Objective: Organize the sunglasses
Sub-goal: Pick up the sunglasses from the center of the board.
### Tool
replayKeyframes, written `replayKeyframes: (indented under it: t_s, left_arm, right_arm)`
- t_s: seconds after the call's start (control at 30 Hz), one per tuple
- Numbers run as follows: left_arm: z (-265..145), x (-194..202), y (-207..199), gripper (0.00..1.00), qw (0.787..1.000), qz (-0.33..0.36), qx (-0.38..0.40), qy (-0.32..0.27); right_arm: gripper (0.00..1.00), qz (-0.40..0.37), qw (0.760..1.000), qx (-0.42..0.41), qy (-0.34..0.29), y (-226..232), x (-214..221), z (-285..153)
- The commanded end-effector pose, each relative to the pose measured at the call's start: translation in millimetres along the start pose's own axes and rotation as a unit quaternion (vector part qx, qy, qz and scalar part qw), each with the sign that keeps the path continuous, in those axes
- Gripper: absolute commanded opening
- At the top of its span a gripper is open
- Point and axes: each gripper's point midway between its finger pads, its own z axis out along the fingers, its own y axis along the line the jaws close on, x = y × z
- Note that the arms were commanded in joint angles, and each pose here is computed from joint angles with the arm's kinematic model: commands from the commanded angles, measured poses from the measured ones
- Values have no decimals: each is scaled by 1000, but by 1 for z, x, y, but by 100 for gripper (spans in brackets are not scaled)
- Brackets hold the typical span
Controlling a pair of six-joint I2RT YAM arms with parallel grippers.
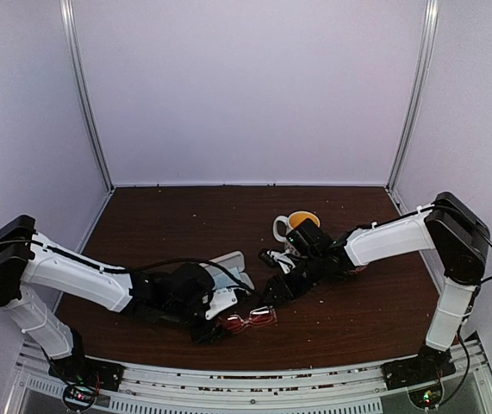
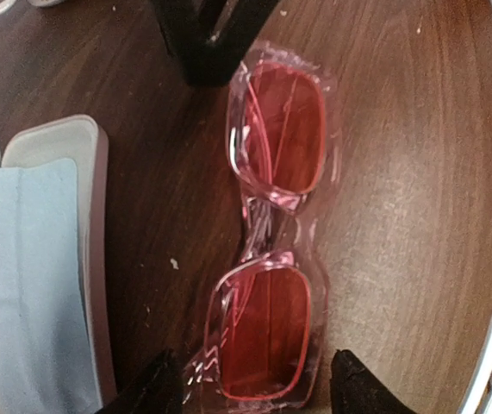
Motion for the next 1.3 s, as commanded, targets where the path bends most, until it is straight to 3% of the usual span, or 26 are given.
replayKeyframes:
  t_s: [0.0, 0.5, 0.83, 1.03, 1.27]
  left_arm:
    - [11, 6, 4, 61, 999, 12, 2, 29]
    - [8, -1, 11, 61, 999, 21, -15, 21]
    - [16, 0, 5, 49, 999, 18, 14, 27]
    - [12, -5, 0, 62, 998, -5, 57, 20]
    - [14, -5, -2, 67, 995, -14, 91, 34]
  right_arm:
    - [58, 9, 1000, -8, 3, -2, 3, 3]
    - [55, 9, 1000, -8, 3, -4, 11, 5]
    - [54, 10, 1000, -2, 1, -7, 16, 3]
    - [54, 10, 1000, 0, -2, -8, 17, 1]
    - [54, 10, 1000, -2, -5, -7, 19, 1]
